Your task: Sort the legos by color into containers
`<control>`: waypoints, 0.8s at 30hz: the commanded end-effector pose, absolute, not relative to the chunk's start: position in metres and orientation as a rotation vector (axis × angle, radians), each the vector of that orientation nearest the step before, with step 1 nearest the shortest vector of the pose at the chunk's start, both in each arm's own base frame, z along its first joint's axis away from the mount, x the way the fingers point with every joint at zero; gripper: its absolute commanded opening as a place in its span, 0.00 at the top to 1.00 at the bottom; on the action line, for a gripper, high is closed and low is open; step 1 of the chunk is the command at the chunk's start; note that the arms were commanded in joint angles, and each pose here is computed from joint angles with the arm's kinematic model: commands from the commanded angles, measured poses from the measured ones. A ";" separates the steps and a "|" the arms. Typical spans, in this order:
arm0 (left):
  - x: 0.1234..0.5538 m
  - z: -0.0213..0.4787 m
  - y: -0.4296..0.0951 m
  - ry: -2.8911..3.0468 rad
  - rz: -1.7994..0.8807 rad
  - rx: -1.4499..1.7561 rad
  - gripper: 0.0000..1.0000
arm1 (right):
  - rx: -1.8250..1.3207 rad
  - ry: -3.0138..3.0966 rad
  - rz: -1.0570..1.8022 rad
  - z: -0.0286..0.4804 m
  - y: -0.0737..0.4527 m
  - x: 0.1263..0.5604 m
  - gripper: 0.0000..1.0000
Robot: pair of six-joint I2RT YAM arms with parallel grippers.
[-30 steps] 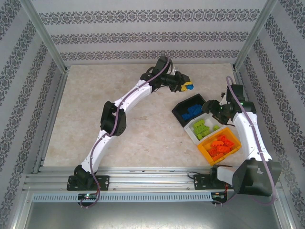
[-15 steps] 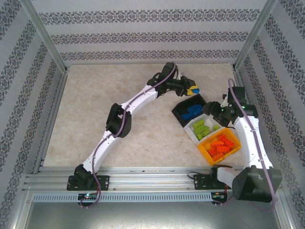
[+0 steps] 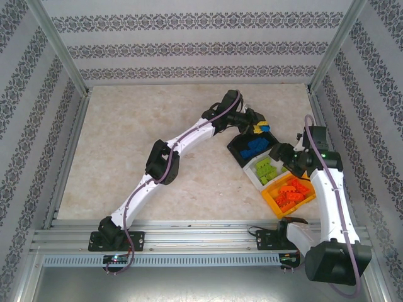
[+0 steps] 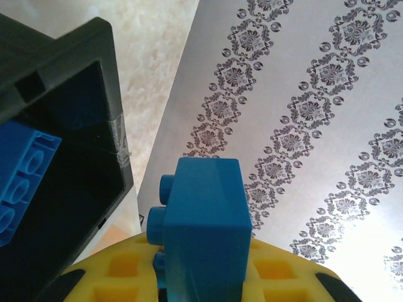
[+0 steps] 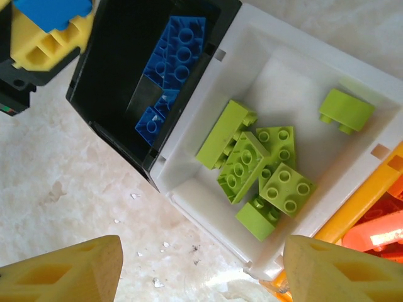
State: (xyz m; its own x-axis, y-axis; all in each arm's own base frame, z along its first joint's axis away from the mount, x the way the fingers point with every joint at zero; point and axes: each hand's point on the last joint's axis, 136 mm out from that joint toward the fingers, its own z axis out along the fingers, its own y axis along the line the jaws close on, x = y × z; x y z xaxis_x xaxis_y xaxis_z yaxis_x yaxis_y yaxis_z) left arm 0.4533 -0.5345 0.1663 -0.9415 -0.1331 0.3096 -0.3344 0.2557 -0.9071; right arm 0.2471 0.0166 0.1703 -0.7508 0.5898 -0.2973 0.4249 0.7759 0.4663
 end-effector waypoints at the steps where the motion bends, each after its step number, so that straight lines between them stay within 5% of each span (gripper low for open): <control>1: 0.442 0.188 -0.541 -2.344 1.792 0.382 0.92 | 0.815 2.535 0.536 0.165 0.016 0.241 0.31; 24: 0.427 0.126 -0.529 -2.525 1.520 0.436 0.88 | 0.884 2.464 0.608 0.169 0.023 0.229 0.31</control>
State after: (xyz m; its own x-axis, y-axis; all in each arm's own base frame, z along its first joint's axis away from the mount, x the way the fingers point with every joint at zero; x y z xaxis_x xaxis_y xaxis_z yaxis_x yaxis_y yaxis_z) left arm 0.4424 -0.5228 0.1237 -0.9366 -0.1918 0.2934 -0.3481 0.4122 -0.8419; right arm 0.2324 0.0211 0.1711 -0.7004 0.6551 -0.2833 0.4619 0.7187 0.5198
